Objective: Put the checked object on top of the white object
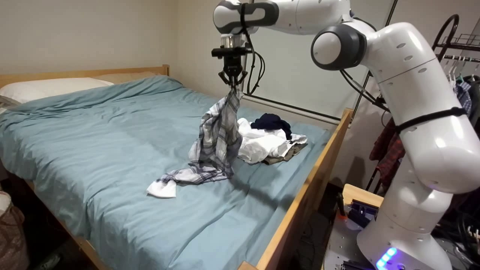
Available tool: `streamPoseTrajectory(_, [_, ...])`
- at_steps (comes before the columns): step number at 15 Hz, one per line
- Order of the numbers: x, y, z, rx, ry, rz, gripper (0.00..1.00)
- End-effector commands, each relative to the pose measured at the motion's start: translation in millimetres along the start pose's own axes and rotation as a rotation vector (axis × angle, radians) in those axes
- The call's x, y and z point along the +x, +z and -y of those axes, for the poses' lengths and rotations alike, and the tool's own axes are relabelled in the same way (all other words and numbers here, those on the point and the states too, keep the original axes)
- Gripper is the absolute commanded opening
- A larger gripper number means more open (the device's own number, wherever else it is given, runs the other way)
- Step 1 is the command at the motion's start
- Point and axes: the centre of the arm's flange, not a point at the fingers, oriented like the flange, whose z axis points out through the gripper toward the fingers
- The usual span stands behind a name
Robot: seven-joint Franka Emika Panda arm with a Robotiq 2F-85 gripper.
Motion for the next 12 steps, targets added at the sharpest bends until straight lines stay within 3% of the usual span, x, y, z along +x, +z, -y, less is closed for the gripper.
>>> streamPoseTrajectory(1, [68, -60, 3, 0.014, 0.101, -0.012, 0.08])
streamPoseTrajectory(5, [125, -81, -43, -0.001, 0.238, -0.022, 0.07])
streamPoseTrajectory(12, [206, -84, -114, -0.001, 0.624, -0.065, 0.08])
